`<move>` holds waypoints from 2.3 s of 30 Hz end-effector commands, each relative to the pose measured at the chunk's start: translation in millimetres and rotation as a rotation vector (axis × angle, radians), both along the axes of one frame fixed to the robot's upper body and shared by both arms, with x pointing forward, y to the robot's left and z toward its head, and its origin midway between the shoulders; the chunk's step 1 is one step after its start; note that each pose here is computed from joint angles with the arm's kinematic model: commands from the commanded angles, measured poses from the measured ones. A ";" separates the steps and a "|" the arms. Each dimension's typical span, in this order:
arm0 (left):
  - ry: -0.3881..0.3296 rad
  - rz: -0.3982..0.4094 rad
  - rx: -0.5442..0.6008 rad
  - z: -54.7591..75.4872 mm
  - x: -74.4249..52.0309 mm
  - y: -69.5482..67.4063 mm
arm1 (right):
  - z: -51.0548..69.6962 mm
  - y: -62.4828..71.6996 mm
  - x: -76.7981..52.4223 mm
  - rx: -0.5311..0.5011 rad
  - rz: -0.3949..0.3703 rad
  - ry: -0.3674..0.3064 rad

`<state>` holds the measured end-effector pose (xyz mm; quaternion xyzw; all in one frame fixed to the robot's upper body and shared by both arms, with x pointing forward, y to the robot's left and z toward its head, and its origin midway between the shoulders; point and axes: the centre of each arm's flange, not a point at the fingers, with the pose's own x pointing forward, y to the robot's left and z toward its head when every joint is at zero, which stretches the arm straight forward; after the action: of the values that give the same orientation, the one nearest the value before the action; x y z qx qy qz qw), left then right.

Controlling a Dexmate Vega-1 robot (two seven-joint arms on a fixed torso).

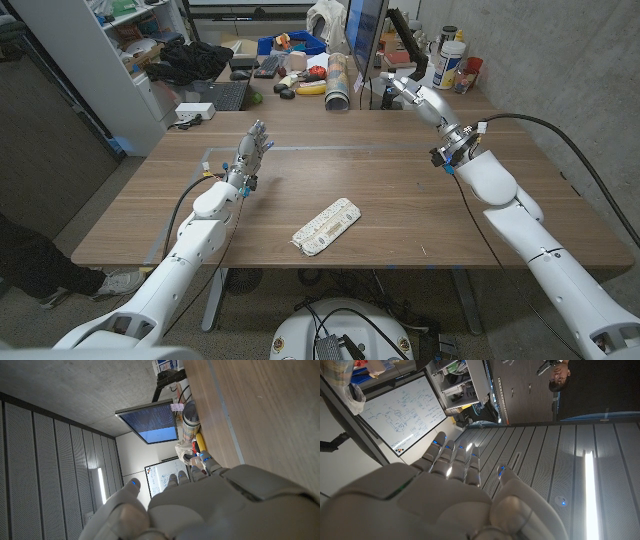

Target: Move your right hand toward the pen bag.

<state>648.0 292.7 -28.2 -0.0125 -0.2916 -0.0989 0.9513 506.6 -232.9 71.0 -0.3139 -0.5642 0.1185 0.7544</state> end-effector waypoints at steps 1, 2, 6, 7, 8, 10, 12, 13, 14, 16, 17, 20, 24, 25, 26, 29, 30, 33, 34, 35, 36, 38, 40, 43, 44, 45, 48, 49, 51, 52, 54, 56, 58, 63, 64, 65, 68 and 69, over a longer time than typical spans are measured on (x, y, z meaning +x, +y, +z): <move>0.002 0.002 0.000 -0.7 0.0 2.1 | -1.2 10.7 -9.0 -0.073 -0.038 -0.042; 0.002 0.001 0.001 -0.8 0.0 2.3 | -1.0 11.6 -10.2 -0.078 -0.044 -0.046; 0.003 0.002 0.001 -1.1 -0.1 2.5 | -1.6 14.3 -13.3 -0.090 -0.081 -0.063; 0.003 0.003 0.001 -1.1 -0.2 2.5 | -1.9 15.2 -14.4 -0.096 -0.093 -0.068; 0.003 0.003 0.001 -1.2 -0.2 2.6 | -2.0 16.0 -15.4 -0.104 -0.104 -0.073; 0.005 0.004 0.001 -1.6 -0.2 2.7 | -1.8 18.7 -18.2 -0.136 -0.132 -0.085; 0.006 0.002 0.002 -2.0 0.0 2.7 | -1.6 20.7 -19.5 -0.156 -0.149 -0.090; 0.006 0.002 0.002 -2.0 0.0 2.7 | -1.6 20.7 -19.5 -0.156 -0.150 -0.090; 0.007 0.003 0.002 -2.1 0.2 2.7 | -1.5 22.6 -20.1 -0.174 -0.158 -0.094; 0.007 0.002 0.002 -2.2 0.2 2.7 | -1.4 23.3 -20.2 -0.180 -0.161 -0.093; 0.007 0.003 0.003 -2.1 0.3 2.7 | -1.4 24.0 -20.0 -0.186 -0.160 -0.092; 0.008 0.002 0.002 -2.0 0.6 3.1 | -1.3 26.8 -20.6 -0.217 -0.184 -0.099; 0.008 0.003 0.000 -1.8 1.1 3.7 | -1.0 30.4 -22.4 -0.255 -0.213 -0.113; 0.008 0.003 0.001 -1.8 1.3 3.8 | -0.8 31.4 -22.5 -0.263 -0.218 -0.116; 0.008 0.003 0.000 -1.8 1.5 3.8 | -0.7 32.4 -22.6 -0.269 -0.228 -0.119; 0.009 0.002 -0.001 -1.9 2.0 3.6 | -0.3 34.8 -22.2 -0.287 -0.239 -0.117; 0.009 0.002 0.000 -2.0 2.1 3.7 | -0.1 35.5 -22.0 -0.291 -0.240 -0.118; 0.010 0.003 -0.002 -2.2 2.3 3.9 | 0.2 37.3 -22.1 -0.302 -0.253 -0.119; 0.010 0.002 -0.001 -2.3 2.3 4.0 | 0.2 37.8 -22.4 -0.308 -0.256 -0.122; 0.010 0.003 -0.001 -2.4 2.1 4.2 | 0.2 38.3 -23.0 -0.315 -0.261 -0.126; 0.010 0.003 -0.002 -2.4 2.1 4.4 | 0.3 38.9 -23.7 -0.321 -0.268 -0.129; 0.010 0.004 -0.002 -2.5 2.0 4.6 | 0.1 39.9 -24.5 -0.331 -0.273 -0.129; 0.009 0.004 -0.002 -2.6 1.9 4.7 | -0.4 40.6 -24.9 -0.338 -0.277 -0.128; 0.009 0.004 -0.003 -2.8 1.8 4.6 | -0.6 41.5 -26.3 -0.355 -0.285 -0.131; 0.009 0.004 -0.003 -3.0 1.8 4.6 | -0.8 41.9 -26.8 -0.357 -0.289 -0.130; 0.010 0.003 -0.003 -3.1 1.8 4.5 | -1.0 42.1 -27.1 -0.363 -0.293 -0.132; 0.010 0.003 -0.003 -3.5 1.8 4.3 | -1.6 42.8 -28.4 -0.376 -0.305 -0.135; 0.010 0.003 -0.003 -3.5 1.8 4.3 | -1.8 42.9 -28.6 -0.382 -0.305 -0.135; 0.010 0.003 -0.003 -3.5 1.7 4.3 | -2.5 43.6 -29.2 -0.393 -0.316 -0.135; 0.010 0.003 -0.003 -3.5 1.7 4.3 | -2.9 44.2 -29.6 -0.399 -0.320 -0.135; 0.009 0.003 0.000 -3.4 1.6 4.3 | -3.5 45.4 -30.1 -0.411 -0.323 -0.136; 0.010 0.002 -0.003 -3.3 1.7 4.3 | -4.1 46.9 -30.5 -0.425 -0.330 -0.135; 0.010 0.002 -0.001 -3.2 1.8 4.3 | -4.3 48.3 -30.9 -0.433 -0.334 -0.137; 0.012 0.001 -0.001 -3.6 2.4 4.2 | -3.9 52.0 -31.2 -0.457 -0.344 -0.117; 0.012 0.001 0.000 -3.7 2.5 4.3 | -3.8 52.9 -30.8 -0.466 -0.345 -0.108; 0.013 0.000 -0.001 -3.8 2.7 4.3 | -3.8 53.7 -30.4 -0.473 -0.345 -0.104; 0.013 0.001 0.001 -3.8 3.0 4.7 | -4.3 55.7 -29.8 -0.488 -0.350 -0.094; 0.014 0.000 0.000 -3.8 3.2 4.9 | -4.4 56.4 -29.7 -0.493 -0.352 -0.093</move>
<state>650.2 297.3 -32.0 -0.0132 -0.2858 -0.0977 0.9532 478.1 -184.5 66.6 -0.5632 -0.5082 0.0931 0.6448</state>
